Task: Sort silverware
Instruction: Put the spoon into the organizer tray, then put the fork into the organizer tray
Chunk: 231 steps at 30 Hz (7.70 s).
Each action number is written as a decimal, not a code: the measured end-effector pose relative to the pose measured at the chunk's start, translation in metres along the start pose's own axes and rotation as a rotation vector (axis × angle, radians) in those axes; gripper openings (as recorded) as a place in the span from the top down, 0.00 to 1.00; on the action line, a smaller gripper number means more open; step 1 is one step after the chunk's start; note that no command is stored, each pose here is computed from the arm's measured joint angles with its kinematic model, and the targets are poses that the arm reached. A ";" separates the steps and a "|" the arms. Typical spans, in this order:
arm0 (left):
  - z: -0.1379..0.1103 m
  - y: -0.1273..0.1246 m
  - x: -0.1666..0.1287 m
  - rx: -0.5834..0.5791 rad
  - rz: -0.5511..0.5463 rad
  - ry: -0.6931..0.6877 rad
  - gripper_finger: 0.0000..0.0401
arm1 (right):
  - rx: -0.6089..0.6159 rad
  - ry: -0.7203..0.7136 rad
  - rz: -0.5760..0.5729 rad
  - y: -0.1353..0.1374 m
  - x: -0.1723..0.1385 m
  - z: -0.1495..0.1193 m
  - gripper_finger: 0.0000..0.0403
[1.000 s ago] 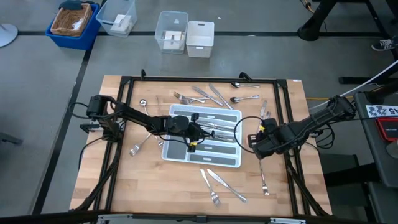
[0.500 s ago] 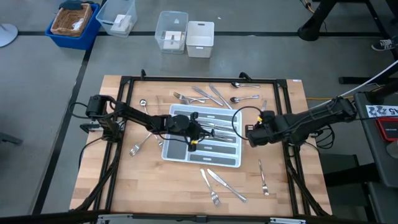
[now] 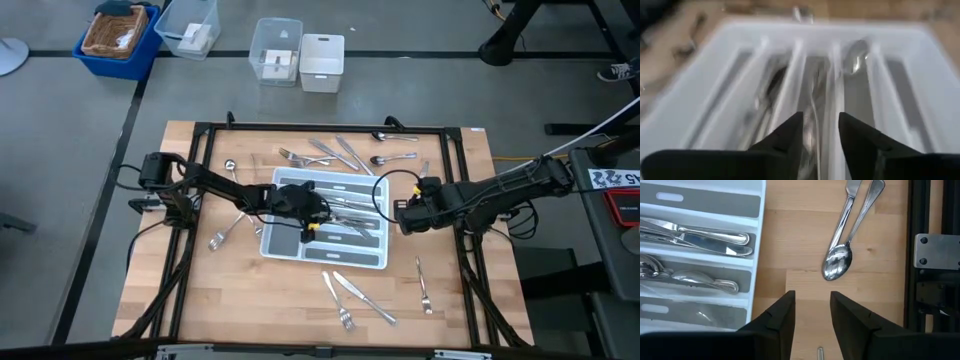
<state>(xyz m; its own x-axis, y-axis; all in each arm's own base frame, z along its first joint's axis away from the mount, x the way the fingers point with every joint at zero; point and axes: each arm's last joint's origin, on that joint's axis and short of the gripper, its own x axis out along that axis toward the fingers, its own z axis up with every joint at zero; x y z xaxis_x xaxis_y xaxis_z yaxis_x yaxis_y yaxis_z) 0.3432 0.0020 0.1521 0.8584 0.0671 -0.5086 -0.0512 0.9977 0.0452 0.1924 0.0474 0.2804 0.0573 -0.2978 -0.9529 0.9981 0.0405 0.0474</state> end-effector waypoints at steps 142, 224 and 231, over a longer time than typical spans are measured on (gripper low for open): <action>-0.057 0.014 -0.195 -0.747 0.281 0.843 0.67 | -0.977 -0.082 0.284 0.137 -0.078 0.052 0.94; -0.006 -0.046 0.010 -0.088 -0.188 -0.025 0.96 | -0.439 0.435 0.040 0.024 -0.004 0.006 0.94; 0.000 -0.049 0.014 -0.095 -0.210 -0.011 0.82 | -0.401 0.454 0.004 0.018 0.005 -0.024 0.94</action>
<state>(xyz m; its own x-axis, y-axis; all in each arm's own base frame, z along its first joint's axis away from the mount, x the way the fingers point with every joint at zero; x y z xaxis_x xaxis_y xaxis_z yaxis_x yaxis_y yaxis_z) 0.3574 -0.0462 0.1427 0.8607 -0.1422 -0.4889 0.0821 0.9864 -0.1423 0.2097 0.0695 0.2688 -0.0434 0.1360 -0.9898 0.9059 0.4230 0.0184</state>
